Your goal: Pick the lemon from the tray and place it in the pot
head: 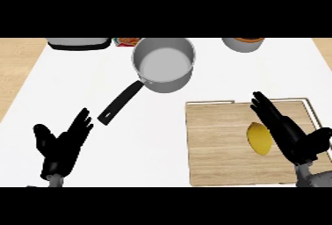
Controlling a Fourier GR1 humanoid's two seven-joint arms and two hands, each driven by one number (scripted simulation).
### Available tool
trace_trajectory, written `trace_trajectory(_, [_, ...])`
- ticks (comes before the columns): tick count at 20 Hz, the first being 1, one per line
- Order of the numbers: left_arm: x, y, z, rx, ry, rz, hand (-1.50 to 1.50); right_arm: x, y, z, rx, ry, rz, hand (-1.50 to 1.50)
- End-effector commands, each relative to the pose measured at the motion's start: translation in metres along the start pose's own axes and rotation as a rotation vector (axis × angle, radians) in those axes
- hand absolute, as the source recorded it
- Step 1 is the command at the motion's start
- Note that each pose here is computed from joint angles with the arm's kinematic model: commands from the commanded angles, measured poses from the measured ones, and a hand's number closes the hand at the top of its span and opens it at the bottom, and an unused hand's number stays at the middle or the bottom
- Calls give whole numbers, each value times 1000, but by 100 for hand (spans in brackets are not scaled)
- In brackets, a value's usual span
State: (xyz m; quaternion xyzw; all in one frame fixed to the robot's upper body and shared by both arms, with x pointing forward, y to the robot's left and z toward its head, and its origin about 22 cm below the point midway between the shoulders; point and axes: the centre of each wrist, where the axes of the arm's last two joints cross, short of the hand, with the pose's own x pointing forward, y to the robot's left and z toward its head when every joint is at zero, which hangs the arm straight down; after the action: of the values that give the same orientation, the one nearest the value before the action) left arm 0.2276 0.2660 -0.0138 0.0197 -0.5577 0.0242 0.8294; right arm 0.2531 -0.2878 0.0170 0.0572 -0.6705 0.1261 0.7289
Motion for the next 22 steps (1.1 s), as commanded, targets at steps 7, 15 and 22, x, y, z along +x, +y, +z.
trace_trajectory(7, [11,-6,-4,-108,-59,-163,0,48,-66,5,-287,-246,887,150])
trace_trajectory(15, [1,-5,-2,-183,-93,-172,0,15,58,24,-539,-1007,741,-150])
trace_trajectory(22, [-9,-24,-17,-202,-100,-184,0,-18,97,107,-561,-646,832,-150])
